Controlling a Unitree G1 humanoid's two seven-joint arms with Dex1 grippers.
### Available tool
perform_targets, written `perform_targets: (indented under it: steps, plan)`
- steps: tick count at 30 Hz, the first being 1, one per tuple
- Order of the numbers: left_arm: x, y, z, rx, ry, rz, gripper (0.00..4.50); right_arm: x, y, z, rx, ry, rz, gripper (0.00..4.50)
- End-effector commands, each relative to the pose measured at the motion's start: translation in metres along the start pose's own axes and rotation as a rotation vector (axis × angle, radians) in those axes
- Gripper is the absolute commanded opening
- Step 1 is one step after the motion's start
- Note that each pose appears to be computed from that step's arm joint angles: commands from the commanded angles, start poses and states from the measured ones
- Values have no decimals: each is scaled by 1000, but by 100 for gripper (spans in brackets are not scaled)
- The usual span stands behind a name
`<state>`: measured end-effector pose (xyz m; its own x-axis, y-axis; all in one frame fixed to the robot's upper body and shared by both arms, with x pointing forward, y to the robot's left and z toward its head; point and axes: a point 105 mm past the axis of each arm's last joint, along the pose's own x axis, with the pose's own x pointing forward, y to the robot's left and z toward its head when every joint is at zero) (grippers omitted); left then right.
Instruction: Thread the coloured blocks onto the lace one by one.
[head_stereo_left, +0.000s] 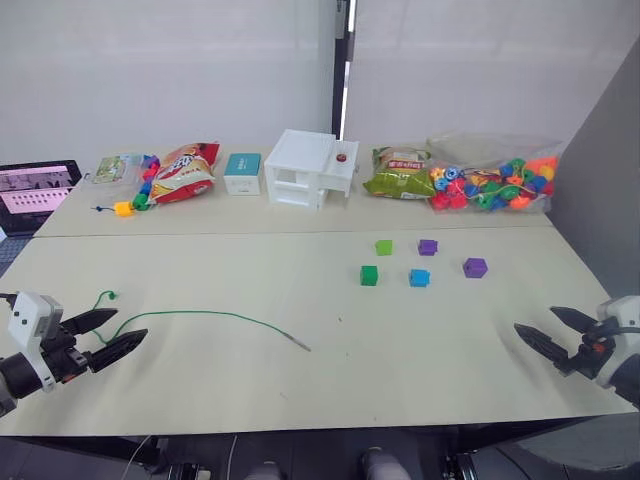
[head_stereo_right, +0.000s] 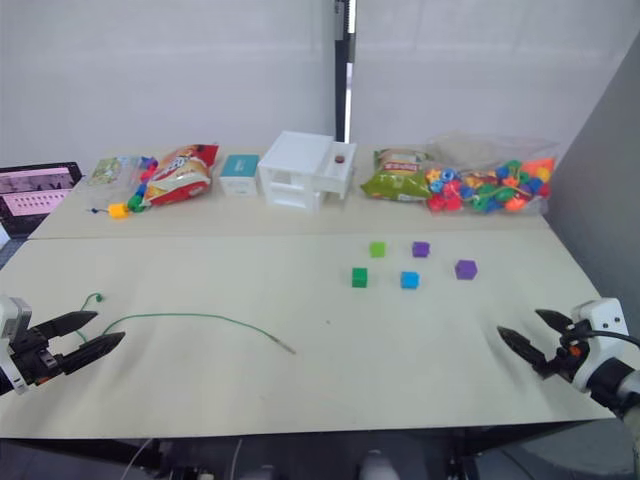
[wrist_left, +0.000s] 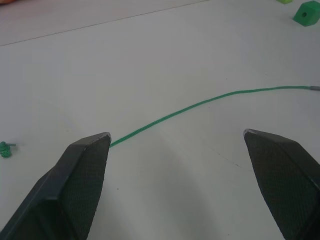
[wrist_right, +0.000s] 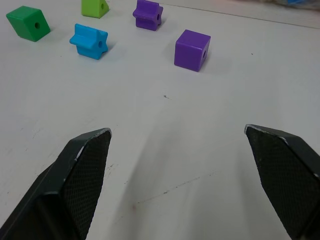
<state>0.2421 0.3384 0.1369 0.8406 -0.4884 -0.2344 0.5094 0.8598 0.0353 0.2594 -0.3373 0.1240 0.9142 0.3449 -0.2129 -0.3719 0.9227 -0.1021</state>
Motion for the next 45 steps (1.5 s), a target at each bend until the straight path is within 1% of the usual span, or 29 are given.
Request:
perform_targets:
  steps: [1,4,6,8,9,10,13,16,19,22,24,29,32,39,41,43,45]
  plan:
    - [13,-12,15,33,-33,-64,447,5,11,14,-25,-51,26,450]
    - [42,-39,23,34,-48,-218,447,14,34,21,-21,-73,92,450]
    - [52,-49,28,37,-55,-281,447,19,43,26,-31,-74,130,450]
    - [74,-73,40,50,-71,-434,447,28,68,40,-46,-87,243,450]
    - [80,-80,43,62,-70,-480,447,31,77,44,-50,-89,281,450]
    - [89,-90,46,97,-55,-557,447,33,92,46,-68,-75,344,450]
    - [109,-108,52,172,-14,-712,447,37,122,51,-96,-50,459,450]
    - [126,-119,56,248,24,-848,447,38,141,57,-114,-37,529,450]
    - [141,-123,50,340,107,-979,447,40,156,63,-154,-33,564,450]
    - [152,-122,36,402,183,-1038,447,42,164,71,-161,-61,560,450]
    - [159,-121,26,448,215,-1058,447,42,167,75,-161,-75,547,450]
    - [172,-125,12,548,233,-1101,447,38,171,76,-150,-85,512,450]
    - [180,-134,4,605,225,-1137,447,34,175,74,-134,-90,490,450]
    - [187,-143,-3,630,224,-1174,447,34,179,73,-125,-103,465,450]
    - [187,-147,-9,620,241,-1192,447,34,179,73,-124,-105,458,450]
    - [184,-148,-17,612,279,-1213,447,33,178,73,-126,-107,450,450]
    - [183,-149,-21,615,284,-1222,447,32,176,74,-127,-108,440,450]
